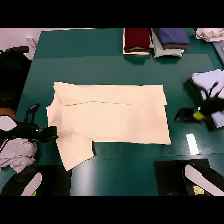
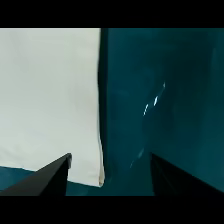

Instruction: Fold the shirts.

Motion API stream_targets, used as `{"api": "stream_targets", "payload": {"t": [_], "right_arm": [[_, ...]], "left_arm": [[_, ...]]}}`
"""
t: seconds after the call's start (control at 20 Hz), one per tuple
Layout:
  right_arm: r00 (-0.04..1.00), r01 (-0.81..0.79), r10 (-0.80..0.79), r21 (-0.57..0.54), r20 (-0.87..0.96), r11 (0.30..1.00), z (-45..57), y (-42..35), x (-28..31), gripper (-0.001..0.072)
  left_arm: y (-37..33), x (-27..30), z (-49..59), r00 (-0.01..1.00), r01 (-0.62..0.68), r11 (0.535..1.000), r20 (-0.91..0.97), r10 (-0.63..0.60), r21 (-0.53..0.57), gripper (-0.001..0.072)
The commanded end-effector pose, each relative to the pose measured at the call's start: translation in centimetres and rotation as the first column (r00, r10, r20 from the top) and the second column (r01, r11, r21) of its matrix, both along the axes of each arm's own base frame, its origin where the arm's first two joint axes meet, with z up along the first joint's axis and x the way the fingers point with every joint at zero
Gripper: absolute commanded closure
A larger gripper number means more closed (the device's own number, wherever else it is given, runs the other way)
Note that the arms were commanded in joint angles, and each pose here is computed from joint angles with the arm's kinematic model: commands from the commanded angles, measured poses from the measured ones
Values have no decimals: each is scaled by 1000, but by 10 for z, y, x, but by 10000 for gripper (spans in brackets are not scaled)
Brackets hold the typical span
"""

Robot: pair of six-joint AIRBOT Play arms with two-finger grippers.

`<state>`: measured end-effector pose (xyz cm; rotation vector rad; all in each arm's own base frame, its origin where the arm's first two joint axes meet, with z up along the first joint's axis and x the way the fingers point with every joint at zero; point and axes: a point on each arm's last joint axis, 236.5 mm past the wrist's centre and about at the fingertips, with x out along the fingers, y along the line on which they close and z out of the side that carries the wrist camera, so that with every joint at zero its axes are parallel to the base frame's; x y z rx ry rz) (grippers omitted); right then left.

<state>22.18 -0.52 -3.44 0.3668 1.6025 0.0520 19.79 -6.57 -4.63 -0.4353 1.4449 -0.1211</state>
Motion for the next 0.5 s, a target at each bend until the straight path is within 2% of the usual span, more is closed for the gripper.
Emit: {"api": "stream_targets", "payload": {"t": [0.0, 0.1, 0.3, 0.4, 0.45], "right_arm": [[982, 123, -98, 145, -164, 982, -42, 23, -57, 128], [980, 138, -102, 215, -173, 967, -49, 42, -63, 132], [988, 61, -26, 225, -154, 972, -54, 66, -63, 135], [991, 17, 11, 210, -133, 978, -57, 74, -60, 167], [991, -9, 36, 208, -127, 978, -57, 78, -60, 235]], "left_arm": [[0, 4, 4, 1000, 5, 1000, 27, -5, 2, 678], [0, 5, 4, 1000, 3, 1000, 31, -3, 2, 678], [0, 5, 4, 1000, 3, 1000, 31, -3, 2, 677], [0, 5, 4, 1000, 4, 1000, 30, -4, 2, 677], [0, 5, 4, 999, 10, 1000, 32, -10, 3, 677]]}}
